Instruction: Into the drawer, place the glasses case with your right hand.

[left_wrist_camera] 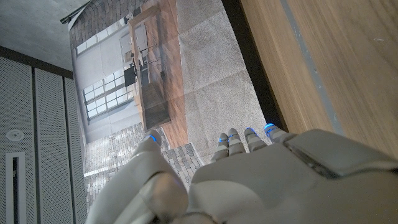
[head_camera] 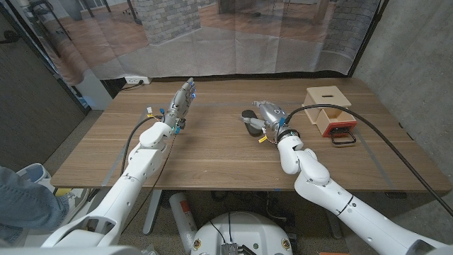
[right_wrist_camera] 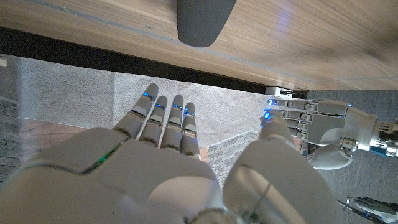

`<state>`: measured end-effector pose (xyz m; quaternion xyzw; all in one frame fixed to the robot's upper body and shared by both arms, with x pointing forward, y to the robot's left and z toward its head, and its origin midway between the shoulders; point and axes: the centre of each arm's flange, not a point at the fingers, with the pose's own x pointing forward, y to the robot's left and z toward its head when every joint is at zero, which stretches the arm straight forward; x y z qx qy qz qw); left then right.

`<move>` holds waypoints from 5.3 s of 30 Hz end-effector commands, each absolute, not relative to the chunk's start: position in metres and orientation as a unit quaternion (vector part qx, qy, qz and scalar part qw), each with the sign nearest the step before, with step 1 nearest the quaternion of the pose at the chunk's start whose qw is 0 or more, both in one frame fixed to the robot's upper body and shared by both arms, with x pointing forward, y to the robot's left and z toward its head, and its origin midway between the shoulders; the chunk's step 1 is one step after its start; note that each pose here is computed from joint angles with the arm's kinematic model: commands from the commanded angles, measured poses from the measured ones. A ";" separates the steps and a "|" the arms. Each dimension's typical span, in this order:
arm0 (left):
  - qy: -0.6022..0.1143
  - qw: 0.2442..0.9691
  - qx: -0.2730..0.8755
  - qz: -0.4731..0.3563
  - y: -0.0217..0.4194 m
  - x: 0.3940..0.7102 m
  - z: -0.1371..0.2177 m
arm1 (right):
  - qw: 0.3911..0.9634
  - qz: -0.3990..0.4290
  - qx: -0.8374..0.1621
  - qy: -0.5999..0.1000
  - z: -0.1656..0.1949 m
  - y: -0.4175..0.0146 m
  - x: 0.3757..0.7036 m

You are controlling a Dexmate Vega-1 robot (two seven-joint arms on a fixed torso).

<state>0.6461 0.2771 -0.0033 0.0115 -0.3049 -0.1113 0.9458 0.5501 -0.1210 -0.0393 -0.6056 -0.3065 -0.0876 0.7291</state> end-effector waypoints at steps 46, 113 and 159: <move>-0.302 0.947 0.013 -0.107 0.278 0.642 -0.008 | 0.747 -0.100 -0.620 -0.221 -0.062 -0.104 0.580; -0.286 0.952 0.023 -0.103 0.286 0.643 -0.011 | 0.739 -0.159 -0.615 -0.224 -0.099 -0.105 0.616; -0.278 0.954 0.018 -0.110 0.280 0.653 -0.016 | 0.733 -0.165 -0.619 -0.230 -0.110 -0.115 0.627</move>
